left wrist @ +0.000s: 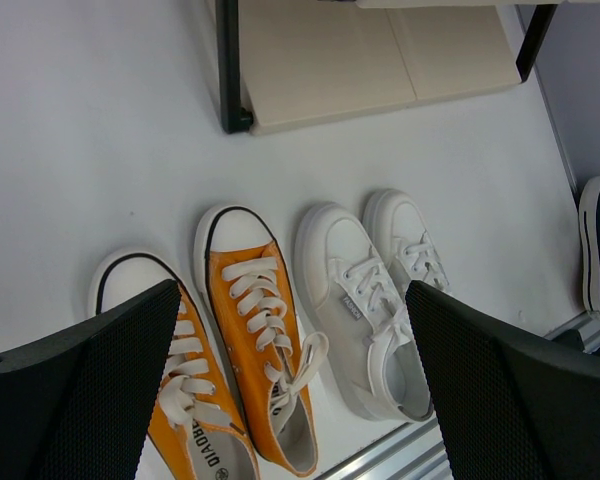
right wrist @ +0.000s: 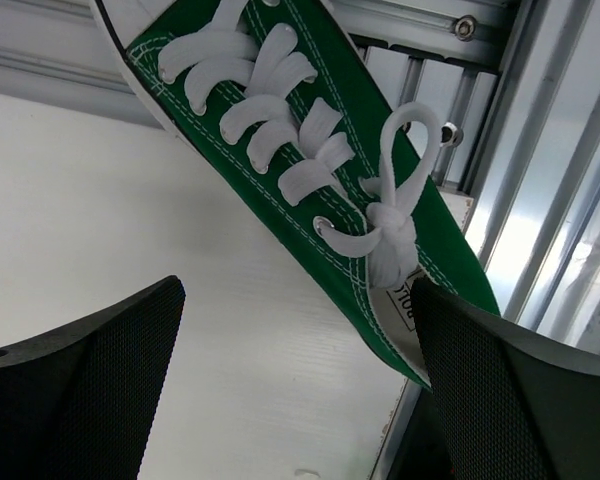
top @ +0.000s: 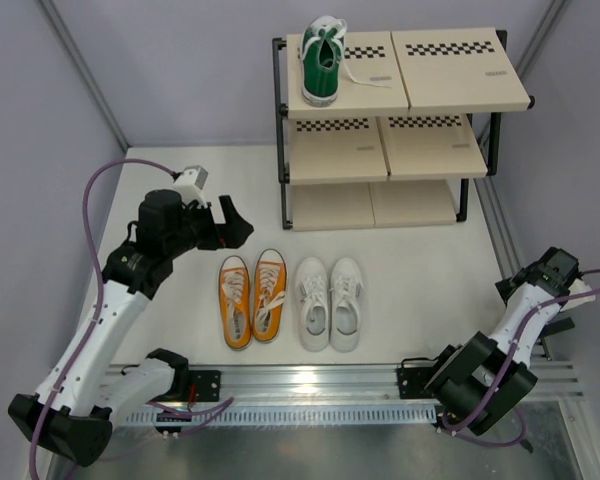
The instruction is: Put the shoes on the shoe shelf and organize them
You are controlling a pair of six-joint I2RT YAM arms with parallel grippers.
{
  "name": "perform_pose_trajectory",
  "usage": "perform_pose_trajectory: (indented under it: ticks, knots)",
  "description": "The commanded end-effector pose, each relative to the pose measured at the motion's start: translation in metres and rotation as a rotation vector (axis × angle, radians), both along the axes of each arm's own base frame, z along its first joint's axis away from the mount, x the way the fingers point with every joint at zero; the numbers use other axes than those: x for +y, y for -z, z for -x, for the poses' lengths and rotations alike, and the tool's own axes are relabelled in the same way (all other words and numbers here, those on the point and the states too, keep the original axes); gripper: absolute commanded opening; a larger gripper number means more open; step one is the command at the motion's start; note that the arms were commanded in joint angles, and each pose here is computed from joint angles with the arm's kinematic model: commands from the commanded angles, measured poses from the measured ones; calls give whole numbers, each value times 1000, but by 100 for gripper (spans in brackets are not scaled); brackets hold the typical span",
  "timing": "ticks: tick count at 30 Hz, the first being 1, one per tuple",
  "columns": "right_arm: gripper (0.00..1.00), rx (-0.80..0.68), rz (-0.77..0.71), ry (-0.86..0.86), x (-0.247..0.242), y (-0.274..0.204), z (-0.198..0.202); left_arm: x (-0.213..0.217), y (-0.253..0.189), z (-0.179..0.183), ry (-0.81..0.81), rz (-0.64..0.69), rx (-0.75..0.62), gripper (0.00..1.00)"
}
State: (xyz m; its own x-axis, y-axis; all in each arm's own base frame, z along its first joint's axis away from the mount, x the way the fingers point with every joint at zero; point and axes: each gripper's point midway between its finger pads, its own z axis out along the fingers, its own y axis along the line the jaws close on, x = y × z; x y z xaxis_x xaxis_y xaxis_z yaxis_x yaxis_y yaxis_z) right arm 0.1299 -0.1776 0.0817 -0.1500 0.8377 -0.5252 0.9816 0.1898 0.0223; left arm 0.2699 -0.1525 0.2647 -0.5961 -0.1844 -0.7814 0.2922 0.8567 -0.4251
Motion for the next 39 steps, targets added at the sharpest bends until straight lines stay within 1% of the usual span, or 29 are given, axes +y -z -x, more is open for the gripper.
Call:
perform_pose_trajectory:
  ticks: [1,5,6,7,13,15,16,17,18,19,20,21,23,24,26,27,28,30,31,33,34,35,36,37,39]
  knots:
    - [100,-66,7,-44,-4,-1,-16,-4,-6,-5,5,19,-34,99]
    - [99,-107,-28,-82,1,8,-26,-4,-7,-7,1,22,-37,99]
    - [97,-116,-41,-89,3,11,-29,-4,-7,-8,-1,22,-37,99]
    - [92,-109,-51,-89,4,15,-28,-5,-7,-9,0,23,-37,99]
    - [78,-96,-126,-45,7,34,-32,-2,-4,-13,-19,12,-36,99]
    - [57,-93,-117,-62,6,34,-32,-3,-5,-14,-21,15,-39,99]
    - [45,-91,-104,-69,4,31,-32,-3,-7,-15,-20,19,-46,99]
    - [22,-94,-98,-85,4,28,-33,-4,-7,-15,-21,21,-46,99]
    - [10,-113,-74,-107,4,19,-35,-4,-7,-16,-21,24,-46,99]
    - [3,-135,-63,-125,5,13,-38,-5,-8,-16,-16,28,-44,99]
    - [3,-177,-65,-157,9,5,-44,-8,-9,-17,-10,34,-46,99]
    - [3,-231,-27,-187,13,-11,-50,-8,-9,-18,-8,38,-45,99]
    - [3,-346,-27,-266,30,-32,-68,-10,-11,-20,-6,43,-47,99]
    - [3,-380,-7,-324,41,-44,-77,-10,-12,-21,-6,42,-49,99]
    - [3,-425,91,-383,50,-81,-79,-9,-14,-22,-11,37,-56,99]
    - [3,-434,114,-442,62,-93,-84,-9,-16,-23,-9,34,-61,99]
    - [3,-462,161,-477,67,-118,-82,-9,-18,-23,-6,29,-67,99]
    - [3,-482,221,-493,69,-145,-77,-7,-22,-24,-11,21,-75,99]
    - [3,-520,270,-518,73,-174,-74,-6,-24,-25,-10,14,-81,99]
    - [3,-580,289,-598,86,-207,-80,-4,-30,-26,-19,7,-93,99]
    - [3,-650,337,-636,93,-245,-81,-3,-31,-27,-23,2,-97,99]
    - [3,-686,351,-664,96,-264,-86,-2,-32,-28,-30,-1,-100,99]
    - [3,-747,349,-730,108,-285,-91,-3,-33,-29,-30,0,-99,99]
    - [3,-843,427,-781,118,-333,-90,-3,-37,-29,-29,3,-104,99]
    - [3,-893,434,-901,129,-369,-106,-2,-38,-31,-40,-1,-108,99]
